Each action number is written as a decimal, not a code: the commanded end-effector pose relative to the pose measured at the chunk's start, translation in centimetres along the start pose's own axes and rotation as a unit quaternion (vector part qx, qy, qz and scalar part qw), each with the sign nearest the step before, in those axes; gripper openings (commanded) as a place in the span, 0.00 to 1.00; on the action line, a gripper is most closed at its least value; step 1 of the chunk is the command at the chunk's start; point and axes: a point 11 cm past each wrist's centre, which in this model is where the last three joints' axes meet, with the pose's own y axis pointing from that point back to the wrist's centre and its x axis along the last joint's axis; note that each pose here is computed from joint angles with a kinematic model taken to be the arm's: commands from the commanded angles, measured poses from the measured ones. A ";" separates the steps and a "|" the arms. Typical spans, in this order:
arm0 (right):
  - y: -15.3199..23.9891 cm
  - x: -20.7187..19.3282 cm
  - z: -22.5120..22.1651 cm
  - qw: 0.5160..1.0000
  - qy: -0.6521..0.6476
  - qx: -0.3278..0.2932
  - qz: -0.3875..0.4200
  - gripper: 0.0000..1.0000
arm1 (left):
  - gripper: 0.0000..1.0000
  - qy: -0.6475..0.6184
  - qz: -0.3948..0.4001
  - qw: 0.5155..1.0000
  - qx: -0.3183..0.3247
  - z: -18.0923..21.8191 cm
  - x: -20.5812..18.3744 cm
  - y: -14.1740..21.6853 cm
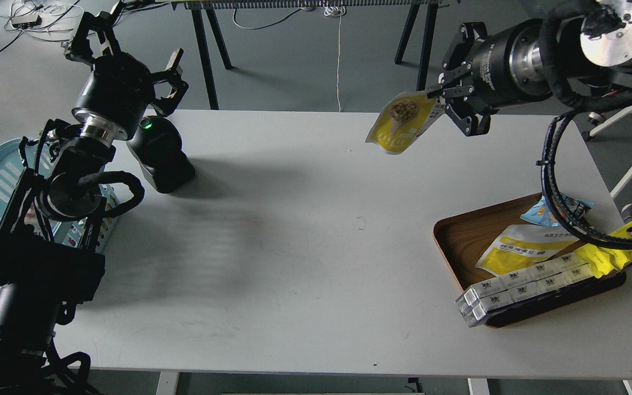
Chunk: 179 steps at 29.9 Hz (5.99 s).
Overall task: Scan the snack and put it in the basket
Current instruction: 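Lift the yellow packet and carry it toward the scanner, releasing it, then withdraw the right arm back toward the tray side, then reach the left gripper to the yellow packet and grasp it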
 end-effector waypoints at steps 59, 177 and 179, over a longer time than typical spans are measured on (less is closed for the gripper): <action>-13.2 -16.0 7.7 0.990 0.055 -0.029 -0.125 0.85 | 1.00 -0.007 0.001 1.000 -0.004 0.7 0.4 0.2; -3.3 25.9 6.2 0.832 -0.318 0.417 -0.183 0.96 | 0.57 -0.840 -0.362 0.318 0.250 -11.9 -4.2 7.3; -3.3 25.9 6.2 0.832 -0.318 0.417 -0.183 0.96 | 0.49 -0.838 -0.364 0.320 0.251 -12.1 -4.0 7.5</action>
